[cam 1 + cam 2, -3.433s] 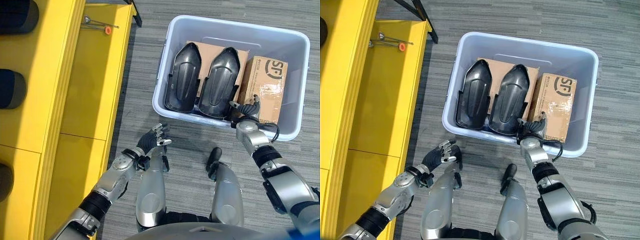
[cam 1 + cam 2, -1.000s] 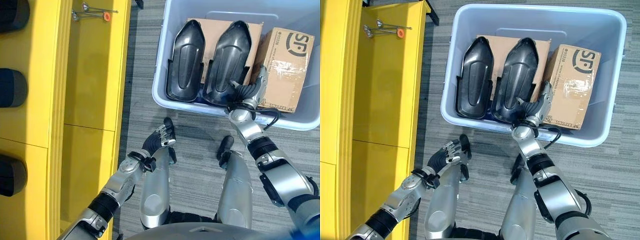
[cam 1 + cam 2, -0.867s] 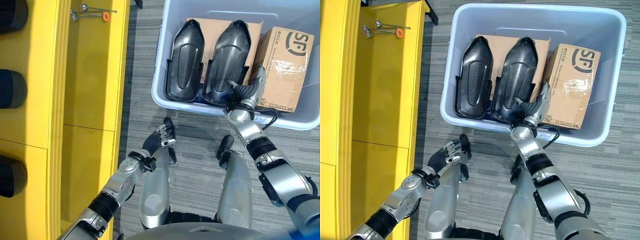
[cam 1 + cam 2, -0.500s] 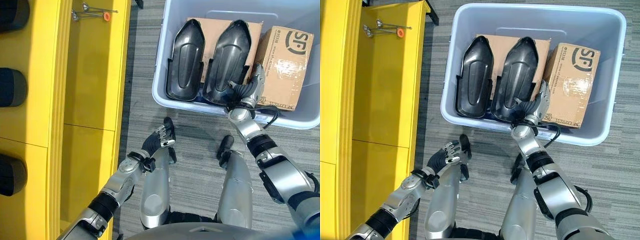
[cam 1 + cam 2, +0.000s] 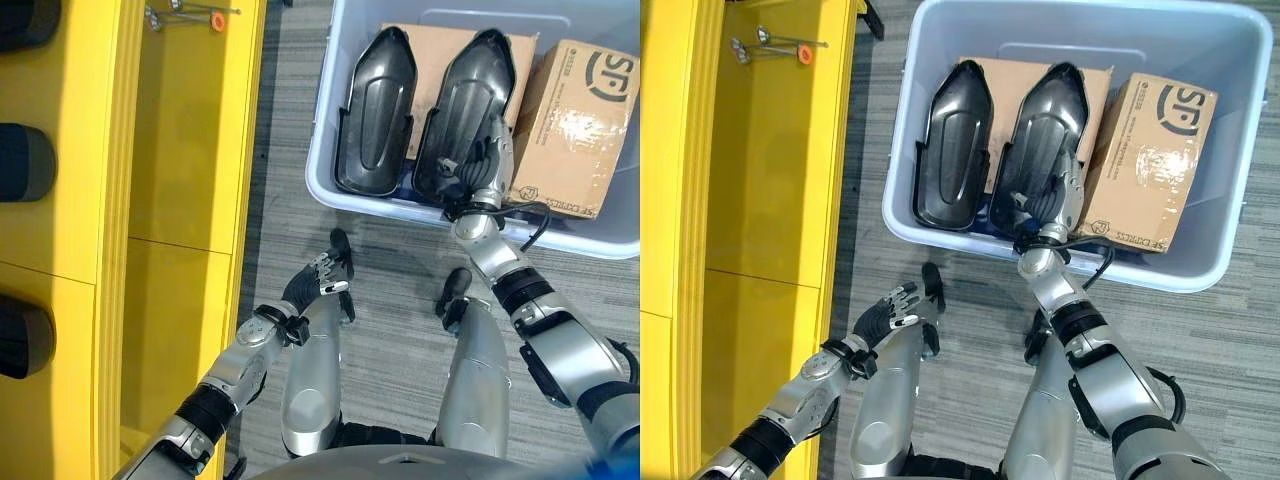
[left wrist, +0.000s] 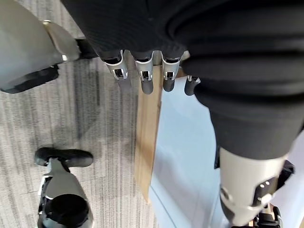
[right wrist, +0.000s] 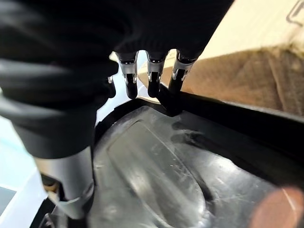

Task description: Move parts from the plastic box to the shelf.

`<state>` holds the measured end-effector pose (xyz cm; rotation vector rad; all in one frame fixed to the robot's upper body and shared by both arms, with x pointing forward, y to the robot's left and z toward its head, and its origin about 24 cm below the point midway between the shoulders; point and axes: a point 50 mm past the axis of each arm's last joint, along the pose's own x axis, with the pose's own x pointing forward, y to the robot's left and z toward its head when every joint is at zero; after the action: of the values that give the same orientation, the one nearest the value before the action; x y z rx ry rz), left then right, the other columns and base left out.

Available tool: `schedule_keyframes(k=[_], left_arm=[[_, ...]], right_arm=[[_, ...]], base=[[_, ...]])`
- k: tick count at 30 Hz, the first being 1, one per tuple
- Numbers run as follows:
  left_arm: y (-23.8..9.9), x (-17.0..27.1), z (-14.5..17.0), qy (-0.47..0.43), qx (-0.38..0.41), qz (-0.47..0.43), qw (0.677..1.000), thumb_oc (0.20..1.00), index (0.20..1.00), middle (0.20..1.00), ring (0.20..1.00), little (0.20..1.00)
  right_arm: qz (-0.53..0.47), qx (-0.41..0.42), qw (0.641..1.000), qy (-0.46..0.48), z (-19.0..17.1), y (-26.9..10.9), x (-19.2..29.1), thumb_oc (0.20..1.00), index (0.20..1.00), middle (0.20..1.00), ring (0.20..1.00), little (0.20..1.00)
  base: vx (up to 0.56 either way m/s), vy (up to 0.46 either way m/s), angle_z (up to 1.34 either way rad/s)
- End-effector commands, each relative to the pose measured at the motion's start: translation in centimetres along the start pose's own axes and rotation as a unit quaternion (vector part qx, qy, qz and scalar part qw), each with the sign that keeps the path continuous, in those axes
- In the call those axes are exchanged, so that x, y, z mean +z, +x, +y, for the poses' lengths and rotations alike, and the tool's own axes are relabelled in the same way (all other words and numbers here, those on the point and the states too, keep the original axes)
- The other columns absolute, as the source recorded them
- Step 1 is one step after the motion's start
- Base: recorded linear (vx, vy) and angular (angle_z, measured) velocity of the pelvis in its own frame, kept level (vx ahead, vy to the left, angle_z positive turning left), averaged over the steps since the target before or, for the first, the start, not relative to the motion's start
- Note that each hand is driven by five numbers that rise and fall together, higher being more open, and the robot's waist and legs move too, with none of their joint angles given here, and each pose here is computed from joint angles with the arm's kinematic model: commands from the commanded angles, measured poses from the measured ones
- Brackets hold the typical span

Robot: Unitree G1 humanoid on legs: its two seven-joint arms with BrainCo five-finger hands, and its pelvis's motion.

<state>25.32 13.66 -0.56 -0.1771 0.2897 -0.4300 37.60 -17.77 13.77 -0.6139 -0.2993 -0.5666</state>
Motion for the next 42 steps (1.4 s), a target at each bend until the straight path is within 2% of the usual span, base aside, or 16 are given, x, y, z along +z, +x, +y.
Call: schedule_keyframes(k=[1, 5, 13, 16, 24, 32, 35, 39, 41, 42], left_arm=[[0.3, 0.4, -0.9, 0.017, -0.032, -0.013, 0.999, 1.0, 1.0, 1.0, 1.0, 1.0], [0.2, -0.1, -1.1, 0.012, -0.029, -0.008, 0.999, 1.0, 1.0, 1.0, 1.0, 1.0], [0.5, 0.1, -1.4, 0.015, -0.034, -0.014, 0.999, 1.0, 1.0, 1.0, 1.0, 1.0], [0.5, 0.1, -1.5, 0.016, -0.035, -0.016, 0.999, 1.0, 1.0, 1.0, 1.0, 1.0], [0.0, -0.4, -0.9, 0.016, -0.032, -0.007, 0.999, 1.0, 1.0, 1.0, 1.0, 1.0], [-0.4, -0.3, -0.7, 0.024, -0.038, 0.004, 0.999, 1.0, 1.0, 1.0, 1.0, 1.0], [-0.5, -0.4, -0.7, 0.026, -0.04, 0.006, 0.999, 1.0, 1.0, 1.0, 1.0, 1.0], [-0.5, -0.7, -1.2, 0.019, -0.043, 0.005, 0.999, 1.0, 1.0, 1.0, 1.0, 1.0], [-0.2, -0.4, -1.5, 0.017, -0.044, -0.006, 0.999, 1.0, 1.0, 1.0, 1.0, 1.0], [-0.1, -0.5, -1.8, 0.014, -0.043, -0.007, 0.999, 1.0, 1.0, 1.0, 1.0, 1.0]], right_arm=[[-0.011, -0.025, 0.999, 0.02, -1.1, 1.5, 0.8, 1.0, 1.0, 1.0, 1.0, 1.0], [0.048, -0.047, 0.996, 0.053, -1.6, 1.3, -1.1, 1.0, 1.0, 1.0, 1.0, 1.0], [0.015, -0.078, 0.995, 0.06, -2.4, 2.2, -0.1, 1.0, 1.0, 1.0, 1.0, 1.0], [0.023, -0.053, 0.997, 0.056, -2.2, 2.1, -0.3, 1.0, 1.0, 1.0, 1.0, 1.0], [0.022, 0.092, 0.993, 0.067, 0.0, 1.3, -0.1, 1.0, 1.0, 1.0, 1.0, 1.0], [-0.015, 0.123, 0.989, 0.081, 0.5, 2.4, 2.8, 1.0, 1.0, 1.0, 1.0, 1.0], [-0.017, 0.104, 0.99, 0.089, 0.4, 2.8, 3.9, 1.0, 1.0, 1.0, 1.0, 1.0], [-0.01, -0.003, 0.998, 0.06, -1.2, 3.4, 3.2, 1.0, 1.0, 1.0, 1.0, 1.0], [-0.049, -0.062, 0.995, 0.052, -2.3, 3.8, 3.9, 1.0, 1.0, 1.0, 1.0, 1.0], [-0.1, -0.095, 0.989, 0.046, -3.2, 3.9, 4.9, 1.0, 1.0, 1.0, 1.0, 1.0]], base=[[0.0, 0.0, 0.0], [0.02, -0.006, 0.05], [-0.03, -0.005, 0.02], [-0.02, 0.003, -0.03], [0.02, 0.0, -0.01], [0.0, -0.011, 0.04], [0.01, -0.004, 0.05], [0.01, 0.032, 0.01], [-0.08, 0.039, -0.02], [-0.08, 0.049, -0.01]])
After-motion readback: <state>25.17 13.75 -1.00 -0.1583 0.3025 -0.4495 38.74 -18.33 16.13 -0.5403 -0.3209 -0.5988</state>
